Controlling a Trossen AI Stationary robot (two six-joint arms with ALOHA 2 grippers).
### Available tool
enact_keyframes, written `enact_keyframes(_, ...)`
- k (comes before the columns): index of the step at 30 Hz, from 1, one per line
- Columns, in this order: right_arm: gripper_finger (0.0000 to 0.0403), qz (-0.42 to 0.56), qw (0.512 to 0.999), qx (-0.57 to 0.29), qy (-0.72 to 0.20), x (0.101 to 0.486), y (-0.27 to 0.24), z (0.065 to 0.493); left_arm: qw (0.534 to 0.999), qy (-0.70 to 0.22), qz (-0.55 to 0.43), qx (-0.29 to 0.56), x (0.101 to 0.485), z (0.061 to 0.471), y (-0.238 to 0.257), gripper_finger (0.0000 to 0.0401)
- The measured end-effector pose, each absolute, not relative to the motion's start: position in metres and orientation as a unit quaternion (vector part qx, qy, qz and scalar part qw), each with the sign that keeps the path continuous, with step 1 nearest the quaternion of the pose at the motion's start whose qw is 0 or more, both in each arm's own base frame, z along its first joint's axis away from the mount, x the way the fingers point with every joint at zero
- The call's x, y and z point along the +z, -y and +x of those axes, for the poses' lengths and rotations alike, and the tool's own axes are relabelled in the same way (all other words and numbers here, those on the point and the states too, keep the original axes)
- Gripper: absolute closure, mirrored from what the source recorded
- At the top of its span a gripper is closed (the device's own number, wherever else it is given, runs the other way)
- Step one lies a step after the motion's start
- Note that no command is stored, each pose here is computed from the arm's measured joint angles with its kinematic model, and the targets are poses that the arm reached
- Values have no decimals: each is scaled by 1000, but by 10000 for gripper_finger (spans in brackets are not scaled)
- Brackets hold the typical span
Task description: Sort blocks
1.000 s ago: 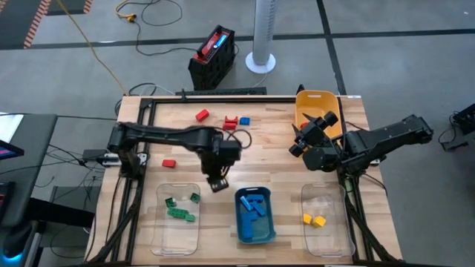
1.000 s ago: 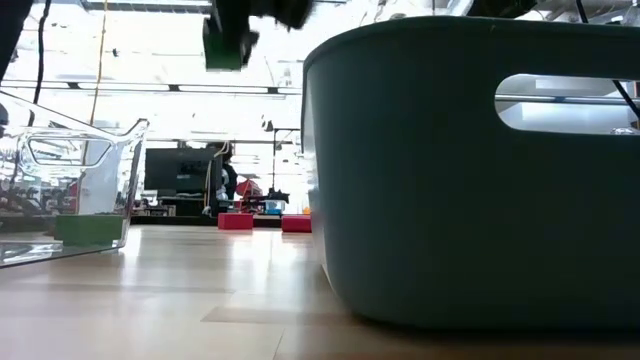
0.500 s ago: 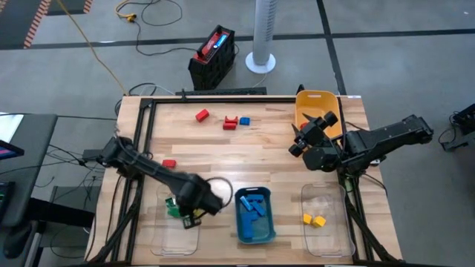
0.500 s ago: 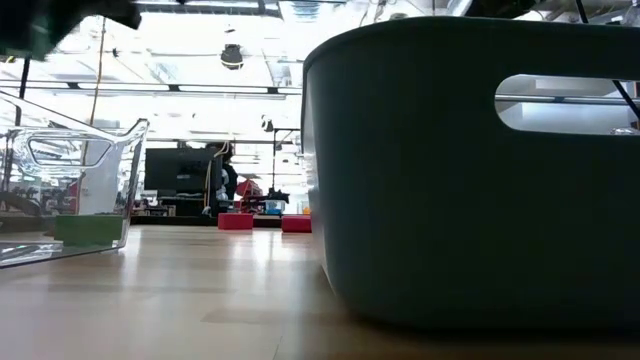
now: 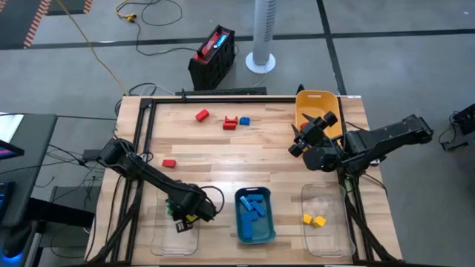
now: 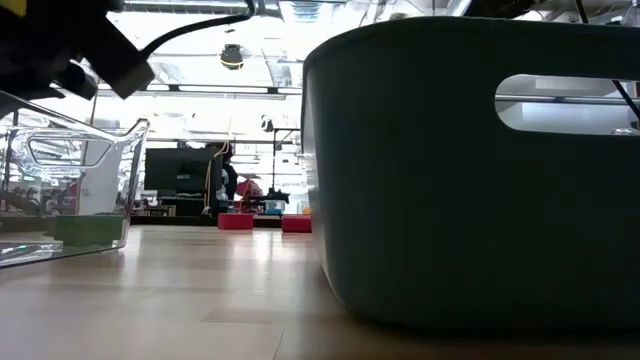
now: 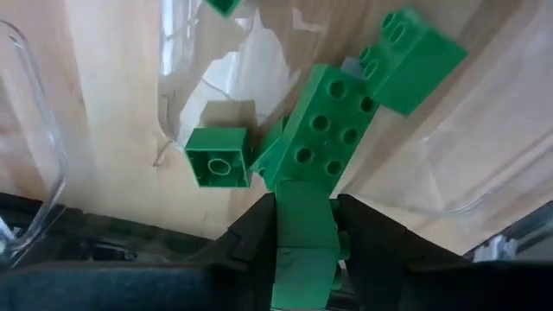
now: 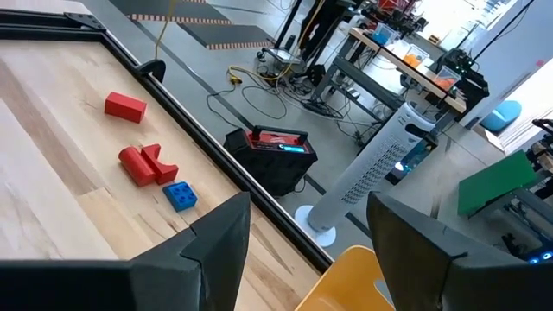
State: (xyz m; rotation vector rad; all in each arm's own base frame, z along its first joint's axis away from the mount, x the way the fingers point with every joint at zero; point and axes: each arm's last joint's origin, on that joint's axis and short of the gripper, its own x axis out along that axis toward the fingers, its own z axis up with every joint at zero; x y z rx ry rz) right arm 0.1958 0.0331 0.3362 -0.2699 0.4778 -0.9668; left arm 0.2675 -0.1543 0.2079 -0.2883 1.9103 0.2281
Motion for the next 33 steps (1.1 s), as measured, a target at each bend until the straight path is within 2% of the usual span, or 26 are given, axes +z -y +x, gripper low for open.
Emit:
enact_keyframes(8, 159, -128, 850, -458, -227, 336, -33, 196, 572, -805, -129, 85, 213, 274, 152, 218)
enact_keyframes(13, 159, -128, 850, -458, -227, 336, -33, 196, 541, -829, -111, 85, 240, 274, 140, 198)
enact_keyframes(14, 159, -128, 850, -458, -227, 336, -33, 196, 549, -825, -98, 89, 247, 276, 138, 199)
enact_keyframes(18, 159, -127, 850, -458, -227, 336, -33, 196, 638, -762, -56, 100, 278, 274, 121, 205)
enact_keyframes(24, 159, -127, 850, -458, -227, 336, -33, 196, 700, -693, -59, 160, 306, 249, 78, 219)
enact_keyframes(30, 159, -127, 847, -462, -228, 336, -31, 196, 742, -632, -83, 206, 316, 228, 46, 225)
enact_keyframes(33, 159, -126, 847, -464, -229, 336, -30, 196, 718, -649, -81, 238, 305, 212, 30, 225)
